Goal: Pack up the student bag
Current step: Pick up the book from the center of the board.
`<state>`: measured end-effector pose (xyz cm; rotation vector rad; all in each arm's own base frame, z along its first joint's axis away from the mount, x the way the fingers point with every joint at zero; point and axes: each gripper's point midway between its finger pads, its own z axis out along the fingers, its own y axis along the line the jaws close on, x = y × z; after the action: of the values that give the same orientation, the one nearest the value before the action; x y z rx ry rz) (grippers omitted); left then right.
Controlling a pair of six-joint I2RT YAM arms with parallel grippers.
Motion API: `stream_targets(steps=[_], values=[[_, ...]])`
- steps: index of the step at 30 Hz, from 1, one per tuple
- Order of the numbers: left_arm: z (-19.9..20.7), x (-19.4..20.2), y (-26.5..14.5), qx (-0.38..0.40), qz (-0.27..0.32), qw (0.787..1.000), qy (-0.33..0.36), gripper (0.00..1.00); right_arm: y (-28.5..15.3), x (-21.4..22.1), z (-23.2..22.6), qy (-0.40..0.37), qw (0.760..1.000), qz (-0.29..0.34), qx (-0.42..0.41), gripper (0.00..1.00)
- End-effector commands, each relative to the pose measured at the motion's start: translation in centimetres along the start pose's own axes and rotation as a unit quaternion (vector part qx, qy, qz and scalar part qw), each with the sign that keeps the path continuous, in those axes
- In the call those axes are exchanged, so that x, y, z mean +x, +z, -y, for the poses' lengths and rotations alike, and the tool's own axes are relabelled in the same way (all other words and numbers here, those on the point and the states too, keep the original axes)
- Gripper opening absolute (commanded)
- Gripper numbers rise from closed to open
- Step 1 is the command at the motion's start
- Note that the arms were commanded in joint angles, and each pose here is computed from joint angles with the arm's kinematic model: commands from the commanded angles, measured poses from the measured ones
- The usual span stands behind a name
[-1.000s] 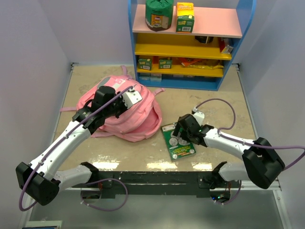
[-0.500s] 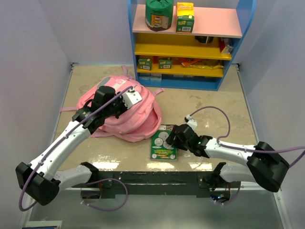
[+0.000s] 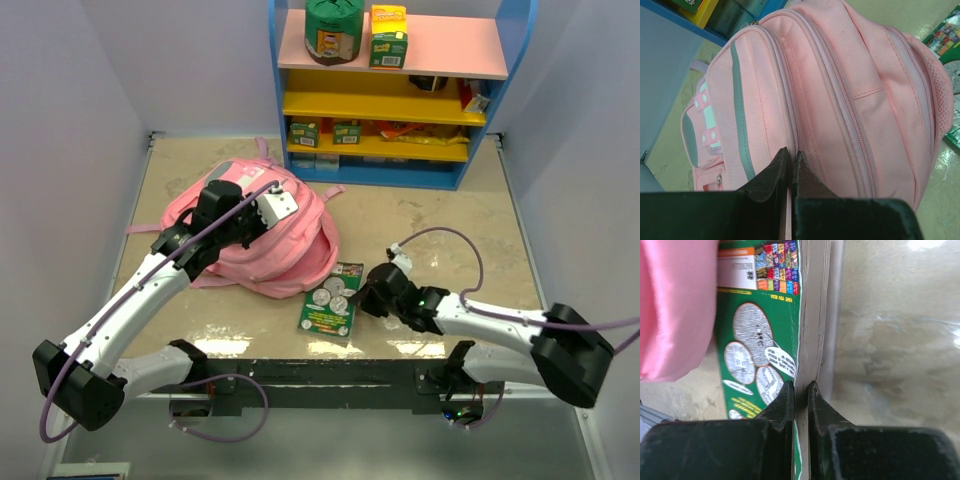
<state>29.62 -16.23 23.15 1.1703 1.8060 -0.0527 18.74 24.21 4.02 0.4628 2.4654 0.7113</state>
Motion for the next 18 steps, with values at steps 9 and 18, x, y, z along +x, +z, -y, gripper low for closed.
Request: stream_targets(steps=[9, 18], values=[[-3.4, -5.3, -2.1, -0.059, 0.09, 0.994, 0.005, 0.0, -12.2, -9.2, -4.9, 0.021, 0.987, 0.146, -0.064, 0.0], [-3.9, -6.1, -3.1, -0.048, 0.096, 0.994, 0.003, 0.0, -17.7, -13.3, -11.3, 0.023, 0.971, 0.189, -0.147, 0.0]])
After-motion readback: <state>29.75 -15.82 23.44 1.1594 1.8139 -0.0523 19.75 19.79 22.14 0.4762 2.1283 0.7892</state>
